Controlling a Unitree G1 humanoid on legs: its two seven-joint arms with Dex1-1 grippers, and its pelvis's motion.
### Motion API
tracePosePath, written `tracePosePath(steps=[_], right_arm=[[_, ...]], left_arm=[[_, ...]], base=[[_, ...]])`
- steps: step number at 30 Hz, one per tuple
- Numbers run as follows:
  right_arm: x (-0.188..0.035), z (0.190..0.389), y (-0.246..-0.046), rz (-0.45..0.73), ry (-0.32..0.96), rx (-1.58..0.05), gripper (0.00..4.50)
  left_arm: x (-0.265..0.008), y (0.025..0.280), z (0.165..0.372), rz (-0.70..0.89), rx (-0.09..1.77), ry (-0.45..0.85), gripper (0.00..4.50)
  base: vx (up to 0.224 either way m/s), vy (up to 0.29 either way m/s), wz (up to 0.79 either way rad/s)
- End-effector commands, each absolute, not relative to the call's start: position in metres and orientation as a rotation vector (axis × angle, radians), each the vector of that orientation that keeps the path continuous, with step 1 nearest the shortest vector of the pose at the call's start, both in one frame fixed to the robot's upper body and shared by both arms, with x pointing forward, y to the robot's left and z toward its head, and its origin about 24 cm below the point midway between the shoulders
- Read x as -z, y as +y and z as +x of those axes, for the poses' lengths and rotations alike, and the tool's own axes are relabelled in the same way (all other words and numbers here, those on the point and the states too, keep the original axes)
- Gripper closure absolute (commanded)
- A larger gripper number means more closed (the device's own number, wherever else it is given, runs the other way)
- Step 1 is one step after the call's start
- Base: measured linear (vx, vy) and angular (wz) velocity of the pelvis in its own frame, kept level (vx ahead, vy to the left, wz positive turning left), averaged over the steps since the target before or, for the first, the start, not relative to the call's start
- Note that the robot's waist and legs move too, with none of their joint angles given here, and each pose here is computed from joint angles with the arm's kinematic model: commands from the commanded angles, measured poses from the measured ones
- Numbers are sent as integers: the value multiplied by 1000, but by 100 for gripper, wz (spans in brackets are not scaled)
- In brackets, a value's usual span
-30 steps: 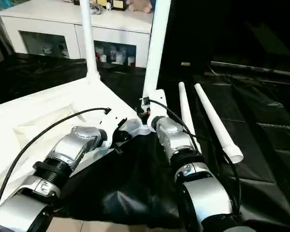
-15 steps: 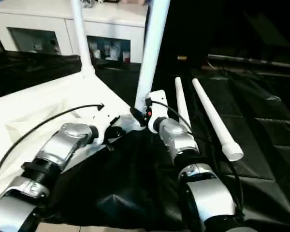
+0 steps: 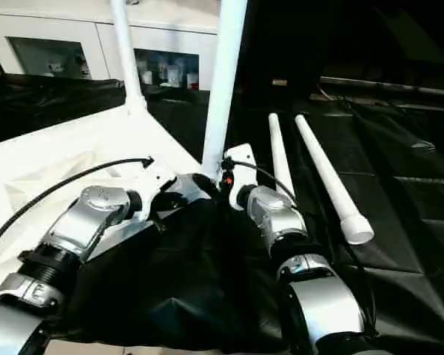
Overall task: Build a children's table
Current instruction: Insert table leg to table base
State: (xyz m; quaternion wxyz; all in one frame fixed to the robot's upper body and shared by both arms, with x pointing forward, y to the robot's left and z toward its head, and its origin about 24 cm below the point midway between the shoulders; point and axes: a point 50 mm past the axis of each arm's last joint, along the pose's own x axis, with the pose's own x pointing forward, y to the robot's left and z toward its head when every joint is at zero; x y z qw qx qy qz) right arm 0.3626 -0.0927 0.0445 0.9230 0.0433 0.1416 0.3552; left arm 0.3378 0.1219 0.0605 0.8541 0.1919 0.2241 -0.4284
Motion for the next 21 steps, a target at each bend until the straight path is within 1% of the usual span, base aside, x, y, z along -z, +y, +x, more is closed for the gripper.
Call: tracePosePath(steps=[1,2,3,9,15,16,21], right_arm=[[-39,358,-91,82,313,-763,78],[-40,358,-93,74,307,-775,78],[-41,355,-96,57,297,-834,78],[-45,345,-106,-5,278,-1016,78],[-49,340,-116,-72,268,-1095,78],[-50,337,-120,-87,269,-1135,78],[-50,333,-123,-92,276,-1171,78]], left_arm=[[-55,119,333,424,945,491,450],[-56,119,332,427,953,488,450],[-56,121,331,434,976,486,450],[-58,127,326,444,1047,491,450],[-60,129,321,463,1120,472,450],[-60,130,319,468,1144,473,450],[-59,131,316,470,1164,479,450]], base=[[0,0,0],[0,0,0],[0,0,0],[0,0,0],[0,0,0],[0,0,0],[0,0,0]])
